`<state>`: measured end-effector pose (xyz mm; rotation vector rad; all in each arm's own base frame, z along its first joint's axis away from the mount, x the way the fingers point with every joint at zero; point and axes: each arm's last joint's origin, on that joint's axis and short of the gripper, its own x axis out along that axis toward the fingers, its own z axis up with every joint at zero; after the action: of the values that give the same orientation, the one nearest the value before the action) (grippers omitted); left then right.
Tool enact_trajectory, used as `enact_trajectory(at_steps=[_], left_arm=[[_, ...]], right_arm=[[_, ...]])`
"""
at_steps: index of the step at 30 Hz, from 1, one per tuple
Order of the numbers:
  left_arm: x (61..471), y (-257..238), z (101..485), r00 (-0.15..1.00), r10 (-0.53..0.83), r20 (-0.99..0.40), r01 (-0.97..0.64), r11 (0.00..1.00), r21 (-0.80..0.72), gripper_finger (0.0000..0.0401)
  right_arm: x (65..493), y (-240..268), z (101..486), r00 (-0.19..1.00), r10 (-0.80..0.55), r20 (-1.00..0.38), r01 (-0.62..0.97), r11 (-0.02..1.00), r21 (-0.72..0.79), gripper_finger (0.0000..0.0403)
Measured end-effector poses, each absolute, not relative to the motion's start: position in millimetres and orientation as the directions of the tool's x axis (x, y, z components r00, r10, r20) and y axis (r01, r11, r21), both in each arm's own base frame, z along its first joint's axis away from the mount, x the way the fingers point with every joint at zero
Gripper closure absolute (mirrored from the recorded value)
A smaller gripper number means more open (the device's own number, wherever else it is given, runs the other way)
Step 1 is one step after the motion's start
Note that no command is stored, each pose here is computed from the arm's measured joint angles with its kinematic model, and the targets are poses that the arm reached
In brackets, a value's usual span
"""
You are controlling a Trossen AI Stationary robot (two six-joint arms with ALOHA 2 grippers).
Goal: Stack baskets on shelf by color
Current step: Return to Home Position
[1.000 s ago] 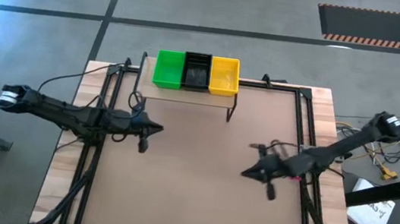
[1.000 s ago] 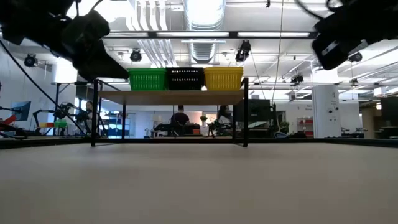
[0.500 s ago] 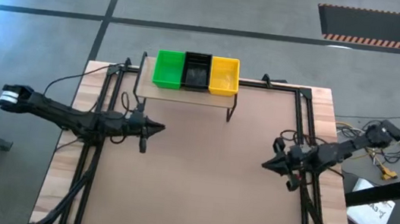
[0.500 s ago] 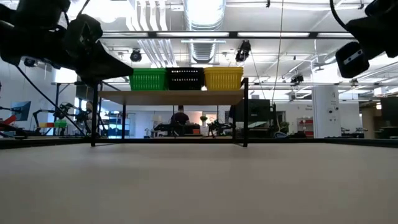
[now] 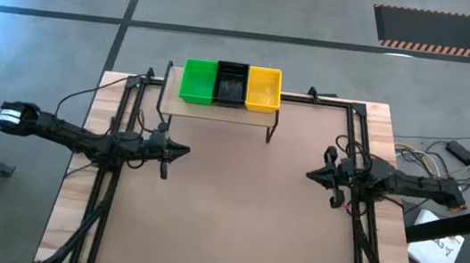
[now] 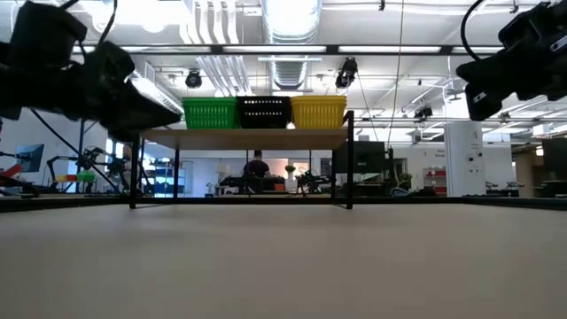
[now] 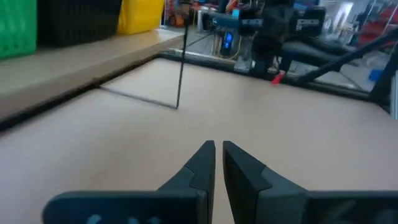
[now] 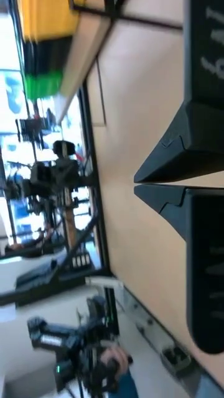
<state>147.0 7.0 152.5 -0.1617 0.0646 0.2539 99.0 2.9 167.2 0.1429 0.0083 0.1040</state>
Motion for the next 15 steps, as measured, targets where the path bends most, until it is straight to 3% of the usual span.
enact_trajectory(at_steps=[6, 15], left_arm=[[142.9, 20.7, 156.1, 0.988, 0.139, -0.064, -0.148, 0.973, -0.177, 0.0399], [126.4, 50.9, 163.3, 0.981, 0.194, -0.018, -0.194, 0.970, -0.149, 0.0401]], right_arm=[[99.3, -1.5, 166.7, 0.998, 0.061, -0.007, -0.060, 0.990, 0.130, 0.0394], [100.7, -1.7, 164.7, 0.998, 0.059, -0.031, -0.052, 0.983, 0.176, 0.0394]])
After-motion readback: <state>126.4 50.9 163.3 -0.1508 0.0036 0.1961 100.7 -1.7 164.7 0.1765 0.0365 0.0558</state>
